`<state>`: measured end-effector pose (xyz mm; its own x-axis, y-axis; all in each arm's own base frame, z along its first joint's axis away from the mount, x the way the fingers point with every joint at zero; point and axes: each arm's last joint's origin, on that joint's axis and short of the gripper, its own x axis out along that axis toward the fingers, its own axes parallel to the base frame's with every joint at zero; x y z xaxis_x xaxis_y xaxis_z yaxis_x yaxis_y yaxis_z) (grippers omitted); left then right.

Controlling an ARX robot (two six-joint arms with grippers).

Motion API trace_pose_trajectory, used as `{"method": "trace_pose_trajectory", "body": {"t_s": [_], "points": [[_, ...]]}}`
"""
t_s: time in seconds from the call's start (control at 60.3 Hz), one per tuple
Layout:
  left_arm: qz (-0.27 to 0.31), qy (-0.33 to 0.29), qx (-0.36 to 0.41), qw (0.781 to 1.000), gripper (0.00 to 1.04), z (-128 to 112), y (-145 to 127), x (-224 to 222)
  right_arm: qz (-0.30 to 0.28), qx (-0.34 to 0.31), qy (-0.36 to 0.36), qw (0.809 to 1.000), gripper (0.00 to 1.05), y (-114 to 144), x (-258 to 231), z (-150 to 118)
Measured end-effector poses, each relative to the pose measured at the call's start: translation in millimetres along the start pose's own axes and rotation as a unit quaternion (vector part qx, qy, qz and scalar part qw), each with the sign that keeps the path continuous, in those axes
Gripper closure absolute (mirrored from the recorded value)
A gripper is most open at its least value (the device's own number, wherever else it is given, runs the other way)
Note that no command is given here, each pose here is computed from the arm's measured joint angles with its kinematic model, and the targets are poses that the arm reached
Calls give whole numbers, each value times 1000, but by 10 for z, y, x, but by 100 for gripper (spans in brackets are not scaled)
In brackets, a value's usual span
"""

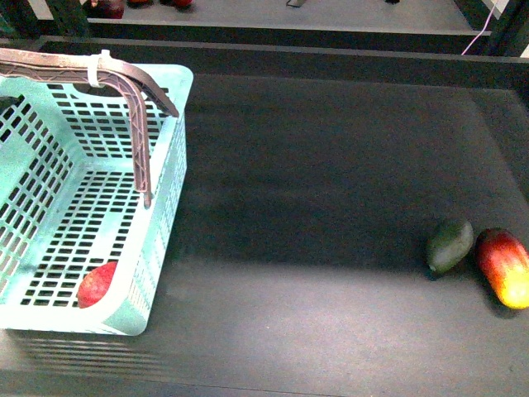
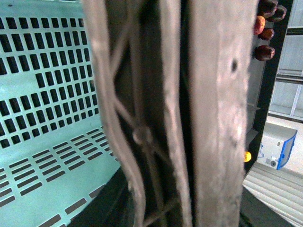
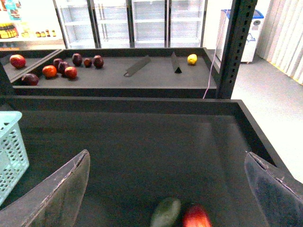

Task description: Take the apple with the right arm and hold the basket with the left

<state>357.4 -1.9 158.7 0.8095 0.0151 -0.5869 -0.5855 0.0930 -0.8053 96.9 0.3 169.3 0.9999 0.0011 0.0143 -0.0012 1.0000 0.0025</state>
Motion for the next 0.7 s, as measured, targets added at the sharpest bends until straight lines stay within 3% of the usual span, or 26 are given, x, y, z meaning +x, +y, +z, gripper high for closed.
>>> {"method": "trace_pose_trajectory", "body": {"t_s": [0.149,0.182,0.398,0.63,0.696], "points": [[-7,0,-3,1000,8,42,-12,-263,0,0,0,1000,9,0,0,0],[-8,-1,-2,1000,6,51,-6,-319,0,0,0,1000,9,0,0,0],[-18,-14,26,999,7,93,9,-738,0,0,0,1000,9,0,0,0],[-25,-16,42,999,7,97,-8,-770,0,0,0,1000,9,0,0,0],[-118,-32,165,979,19,58,81,-732,0,0,0,1000,9,0,0,0]]}}
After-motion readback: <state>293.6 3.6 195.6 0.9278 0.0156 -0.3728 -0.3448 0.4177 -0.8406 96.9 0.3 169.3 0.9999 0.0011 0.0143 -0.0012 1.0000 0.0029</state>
